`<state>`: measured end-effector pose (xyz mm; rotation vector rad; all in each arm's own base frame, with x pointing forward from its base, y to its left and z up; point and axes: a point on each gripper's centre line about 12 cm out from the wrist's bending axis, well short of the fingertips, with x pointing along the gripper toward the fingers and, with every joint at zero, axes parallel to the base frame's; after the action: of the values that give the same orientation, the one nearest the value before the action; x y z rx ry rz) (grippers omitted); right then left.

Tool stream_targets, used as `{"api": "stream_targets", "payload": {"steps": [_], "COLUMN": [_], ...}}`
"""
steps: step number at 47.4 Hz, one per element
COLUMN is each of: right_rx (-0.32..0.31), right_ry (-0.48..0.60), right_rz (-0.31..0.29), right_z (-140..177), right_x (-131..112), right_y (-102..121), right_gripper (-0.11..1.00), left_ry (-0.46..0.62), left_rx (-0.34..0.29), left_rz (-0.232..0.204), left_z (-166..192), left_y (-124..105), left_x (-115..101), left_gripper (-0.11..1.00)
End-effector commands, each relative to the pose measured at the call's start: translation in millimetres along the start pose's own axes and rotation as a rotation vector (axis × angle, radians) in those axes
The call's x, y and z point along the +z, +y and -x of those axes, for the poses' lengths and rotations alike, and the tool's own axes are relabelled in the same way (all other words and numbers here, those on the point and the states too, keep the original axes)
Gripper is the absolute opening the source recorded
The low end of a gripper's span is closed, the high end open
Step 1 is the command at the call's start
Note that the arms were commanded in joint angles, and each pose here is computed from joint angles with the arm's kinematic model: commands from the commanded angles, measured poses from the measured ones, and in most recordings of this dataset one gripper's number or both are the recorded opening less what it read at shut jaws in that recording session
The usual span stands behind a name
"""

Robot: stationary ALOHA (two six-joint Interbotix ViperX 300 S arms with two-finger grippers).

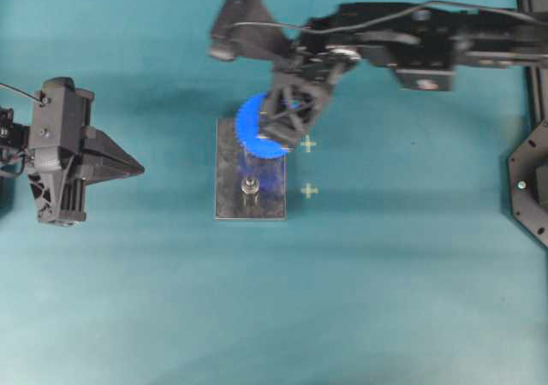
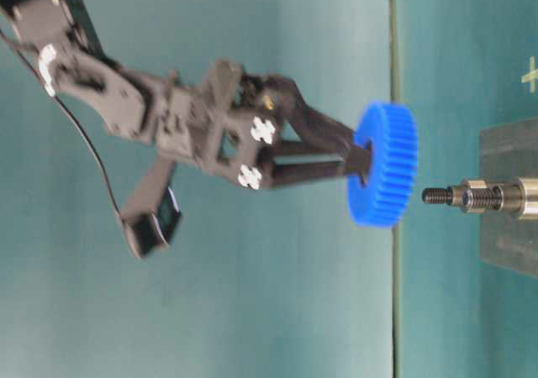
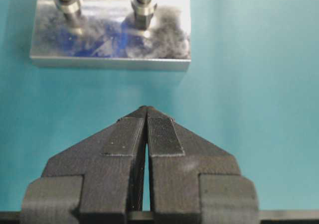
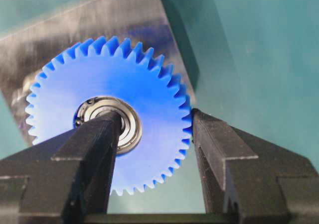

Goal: Fit the large gear onto the shaft.

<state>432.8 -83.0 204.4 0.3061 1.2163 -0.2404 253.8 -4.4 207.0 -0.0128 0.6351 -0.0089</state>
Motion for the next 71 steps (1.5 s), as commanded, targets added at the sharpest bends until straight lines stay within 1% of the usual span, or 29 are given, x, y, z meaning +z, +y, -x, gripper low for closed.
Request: {"api": "stream_targets", "payload": {"steps": [1, 12, 24, 48, 71], "right_rx": [0.005, 0.0, -0.006, -0.005, 0.003], "right_ry": [-0.043, -0.022, 0.008, 0.006, 0.013], "right_rz": [0.013, 0.024, 0.016, 0.019, 0.032], "right_z": [10.4, -3.9, -11.5, -11.5, -14.4], "right_x": [14.2, 21.3, 20.2, 20.7, 23.7], "right_y": [1.5, -0.2, -4.3, -2.7, 5.4], "right_gripper": [0.49, 0.49, 0.49, 0.49, 0.49], "left_ry": [-0.021, -0.024, -0.021, -0.035, -0.052], "left_rx": [-0.003, -0.004, -0.004, -0.005, -0.005], "left_rz": [-0.002, -0.003, -0.003, -0.003, -0.003], "left_z": [1.2, 1.7, 1.2, 1.2, 0.9], "left_y": [-0.9, -1.3, -1.3, -1.3, -1.4], "left_x": [5.8, 6.7, 5.8, 7.0, 6.7], "left_gripper": [0.0, 0.0, 0.0, 0.0, 0.0]}}
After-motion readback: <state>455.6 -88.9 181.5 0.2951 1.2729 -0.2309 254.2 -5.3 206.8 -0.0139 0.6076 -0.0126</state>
